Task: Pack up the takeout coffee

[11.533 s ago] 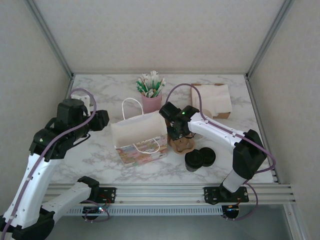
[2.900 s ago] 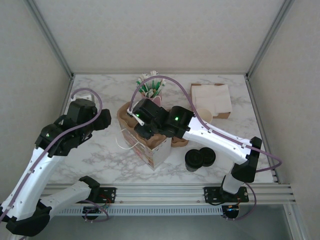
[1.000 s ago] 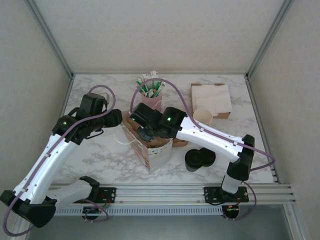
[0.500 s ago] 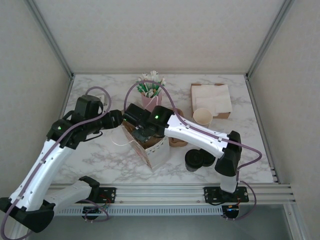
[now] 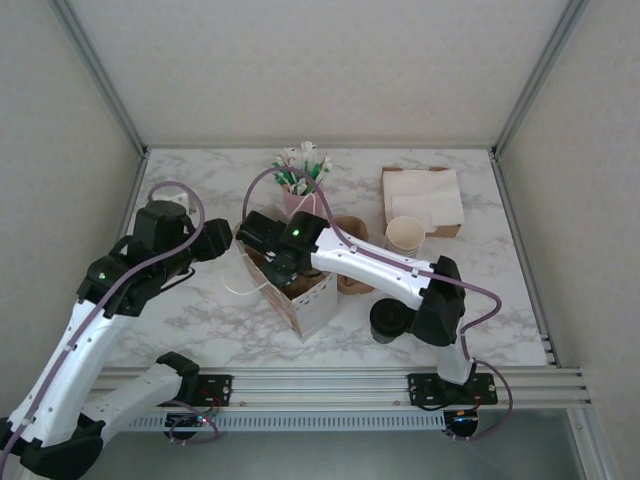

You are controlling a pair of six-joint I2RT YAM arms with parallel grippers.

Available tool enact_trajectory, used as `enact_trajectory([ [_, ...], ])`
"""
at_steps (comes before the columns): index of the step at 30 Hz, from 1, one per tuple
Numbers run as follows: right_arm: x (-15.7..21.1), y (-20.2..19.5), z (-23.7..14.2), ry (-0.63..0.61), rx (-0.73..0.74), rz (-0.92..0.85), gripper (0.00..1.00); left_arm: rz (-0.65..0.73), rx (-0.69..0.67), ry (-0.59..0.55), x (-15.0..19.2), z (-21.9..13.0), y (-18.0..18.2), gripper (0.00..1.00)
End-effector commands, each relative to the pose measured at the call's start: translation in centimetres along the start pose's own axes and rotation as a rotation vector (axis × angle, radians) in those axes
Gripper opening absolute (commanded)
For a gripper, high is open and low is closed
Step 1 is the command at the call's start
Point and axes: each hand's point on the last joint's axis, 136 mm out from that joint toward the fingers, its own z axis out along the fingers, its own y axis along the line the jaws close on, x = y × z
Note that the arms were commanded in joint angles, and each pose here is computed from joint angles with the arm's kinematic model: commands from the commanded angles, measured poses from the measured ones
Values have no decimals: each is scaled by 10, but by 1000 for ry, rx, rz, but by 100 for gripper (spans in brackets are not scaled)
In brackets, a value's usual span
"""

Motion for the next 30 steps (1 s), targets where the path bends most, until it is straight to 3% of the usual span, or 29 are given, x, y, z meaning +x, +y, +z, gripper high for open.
enact_trajectory([
  [1, -1, -2, 6, 28, 1, 30, 30, -40, -91, -87, -11, -12, 22, 67],
  [10, -2, 4, 33, 78, 6, 34, 31, -71, -128, -155, -15, -22, 35, 68],
  [30, 11, 6, 99, 161, -16, 107, 32, -71, -167, -171, -14, -27, 45, 69],
])
